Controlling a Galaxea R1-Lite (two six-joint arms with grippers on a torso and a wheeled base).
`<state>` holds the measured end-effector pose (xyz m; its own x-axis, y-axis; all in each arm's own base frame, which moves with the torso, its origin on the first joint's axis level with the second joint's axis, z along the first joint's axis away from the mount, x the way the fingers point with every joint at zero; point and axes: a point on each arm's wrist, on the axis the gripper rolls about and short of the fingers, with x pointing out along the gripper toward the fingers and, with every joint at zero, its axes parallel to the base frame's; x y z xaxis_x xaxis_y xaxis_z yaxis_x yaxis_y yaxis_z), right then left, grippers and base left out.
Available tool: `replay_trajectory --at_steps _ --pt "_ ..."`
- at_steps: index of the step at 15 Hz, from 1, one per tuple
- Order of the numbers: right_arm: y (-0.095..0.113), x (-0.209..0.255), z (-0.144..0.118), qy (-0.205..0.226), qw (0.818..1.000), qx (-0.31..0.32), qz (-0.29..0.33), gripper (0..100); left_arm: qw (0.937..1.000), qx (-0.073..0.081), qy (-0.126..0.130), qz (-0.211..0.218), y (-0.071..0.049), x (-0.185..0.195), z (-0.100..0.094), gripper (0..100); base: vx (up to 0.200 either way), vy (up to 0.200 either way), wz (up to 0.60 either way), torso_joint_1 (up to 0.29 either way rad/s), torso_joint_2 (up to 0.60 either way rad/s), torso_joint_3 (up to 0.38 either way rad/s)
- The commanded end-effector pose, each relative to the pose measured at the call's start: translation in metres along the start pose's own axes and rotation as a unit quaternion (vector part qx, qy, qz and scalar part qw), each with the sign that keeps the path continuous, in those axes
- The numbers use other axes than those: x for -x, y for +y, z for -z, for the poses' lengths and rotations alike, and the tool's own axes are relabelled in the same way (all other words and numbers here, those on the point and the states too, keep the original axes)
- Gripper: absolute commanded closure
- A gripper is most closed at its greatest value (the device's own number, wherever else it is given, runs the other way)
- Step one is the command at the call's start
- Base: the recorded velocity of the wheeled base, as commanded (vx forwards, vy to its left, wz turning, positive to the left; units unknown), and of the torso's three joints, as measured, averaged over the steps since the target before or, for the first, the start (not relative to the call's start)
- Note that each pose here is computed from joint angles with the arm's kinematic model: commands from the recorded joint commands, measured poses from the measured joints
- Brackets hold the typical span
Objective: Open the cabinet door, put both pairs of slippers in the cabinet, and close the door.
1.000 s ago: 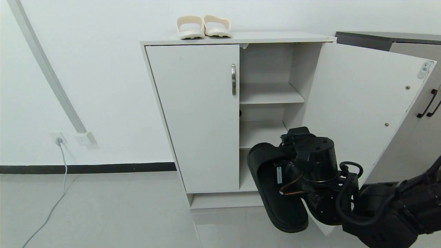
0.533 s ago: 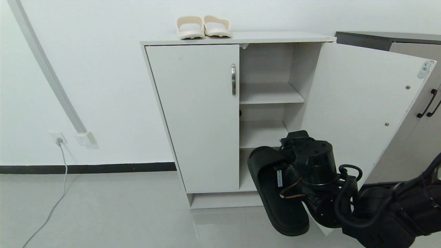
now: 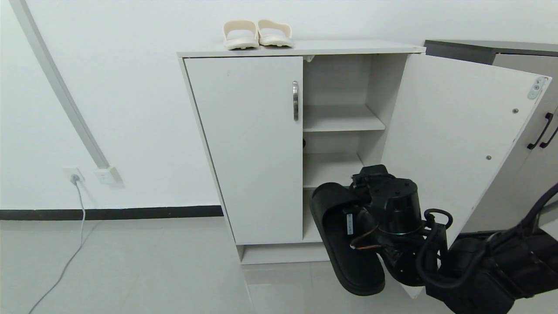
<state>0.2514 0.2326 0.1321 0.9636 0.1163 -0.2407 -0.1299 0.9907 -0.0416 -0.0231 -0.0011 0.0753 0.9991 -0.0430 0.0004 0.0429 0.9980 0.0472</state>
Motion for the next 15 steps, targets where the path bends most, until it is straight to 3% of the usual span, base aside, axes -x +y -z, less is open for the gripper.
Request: replay_trajectory --at_steps 1,3,6,15 --pt "0.001 0.000 -0.001 -0.001 1.000 -0.001 -0.001 100 1.0000 -0.002 0.000 0.001 0.000 0.000 0.000 100 0.000 0.000 0.00 0.000 0.00 0.000" --pt "0.007 -0.009 -0.008 -0.015 1.000 -0.012 0.006 100 0.9999 0.011 0.000 -0.002 0.000 0.000 0.000 100 0.000 0.000 0.00 0.000 0.00 0.000" --pt "0.018 -0.032 -0.015 -0.038 0.996 -0.027 0.069 100 1.0000 0.008 0.000 -0.002 0.000 0.000 0.000 100 0.000 0.000 0.00 0.000 0.00 0.000" --pt "0.017 -0.057 -0.016 -0.047 0.993 -0.040 0.101 100 1.0000 0.009 0.000 -0.002 0.000 0.000 0.000 100 0.000 -0.178 0.00 0.004 0.00 0.004"
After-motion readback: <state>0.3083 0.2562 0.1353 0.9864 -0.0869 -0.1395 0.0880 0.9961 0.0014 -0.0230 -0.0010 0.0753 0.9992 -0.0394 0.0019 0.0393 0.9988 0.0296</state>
